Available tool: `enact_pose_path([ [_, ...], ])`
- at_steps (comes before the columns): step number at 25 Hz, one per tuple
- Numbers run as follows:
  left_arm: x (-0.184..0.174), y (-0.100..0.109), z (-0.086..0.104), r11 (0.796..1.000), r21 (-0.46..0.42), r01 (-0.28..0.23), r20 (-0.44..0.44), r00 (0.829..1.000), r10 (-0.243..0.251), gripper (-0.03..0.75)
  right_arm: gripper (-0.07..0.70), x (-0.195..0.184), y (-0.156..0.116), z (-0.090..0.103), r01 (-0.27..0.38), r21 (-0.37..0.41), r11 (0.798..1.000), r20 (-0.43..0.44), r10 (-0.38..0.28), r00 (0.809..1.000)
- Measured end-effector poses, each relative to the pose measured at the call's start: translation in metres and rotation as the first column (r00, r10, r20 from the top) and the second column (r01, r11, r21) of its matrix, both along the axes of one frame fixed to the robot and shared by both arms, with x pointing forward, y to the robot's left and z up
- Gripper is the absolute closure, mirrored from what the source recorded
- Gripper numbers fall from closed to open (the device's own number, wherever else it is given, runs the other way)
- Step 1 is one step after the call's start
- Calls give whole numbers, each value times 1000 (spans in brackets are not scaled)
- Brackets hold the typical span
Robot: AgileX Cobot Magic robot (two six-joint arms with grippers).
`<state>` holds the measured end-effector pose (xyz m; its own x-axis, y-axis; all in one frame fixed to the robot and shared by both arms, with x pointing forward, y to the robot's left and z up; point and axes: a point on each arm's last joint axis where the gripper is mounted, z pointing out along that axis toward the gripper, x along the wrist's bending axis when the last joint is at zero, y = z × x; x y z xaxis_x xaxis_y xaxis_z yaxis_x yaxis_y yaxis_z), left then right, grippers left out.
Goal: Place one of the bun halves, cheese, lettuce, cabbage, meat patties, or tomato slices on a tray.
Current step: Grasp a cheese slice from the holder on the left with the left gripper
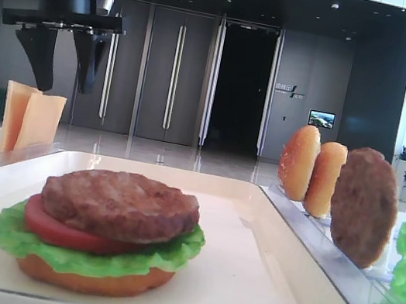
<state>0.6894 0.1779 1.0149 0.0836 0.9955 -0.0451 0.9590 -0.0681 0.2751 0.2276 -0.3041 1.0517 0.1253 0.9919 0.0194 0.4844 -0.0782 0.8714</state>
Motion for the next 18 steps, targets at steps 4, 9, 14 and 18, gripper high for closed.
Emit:
enact_pose_path([
  [4,2,-1,-7,1000,3,-1,-11,1000,1,274,272,0,0,0,0,0,1000,0,0,1000],
  [9,4,1,-22,999,40,3,-51,999,-1,274,272,0,0,0,0,0,1000,0,0,1000],
  [14,6,3,-33,997,78,10,-81,997,-3,274,272,0,0,0,0,0,1000,0,0,1000],
  [18,6,4,-37,996,86,10,-89,996,-3,274,272,0,0,0,0,0,1000,0,0,1000],
])
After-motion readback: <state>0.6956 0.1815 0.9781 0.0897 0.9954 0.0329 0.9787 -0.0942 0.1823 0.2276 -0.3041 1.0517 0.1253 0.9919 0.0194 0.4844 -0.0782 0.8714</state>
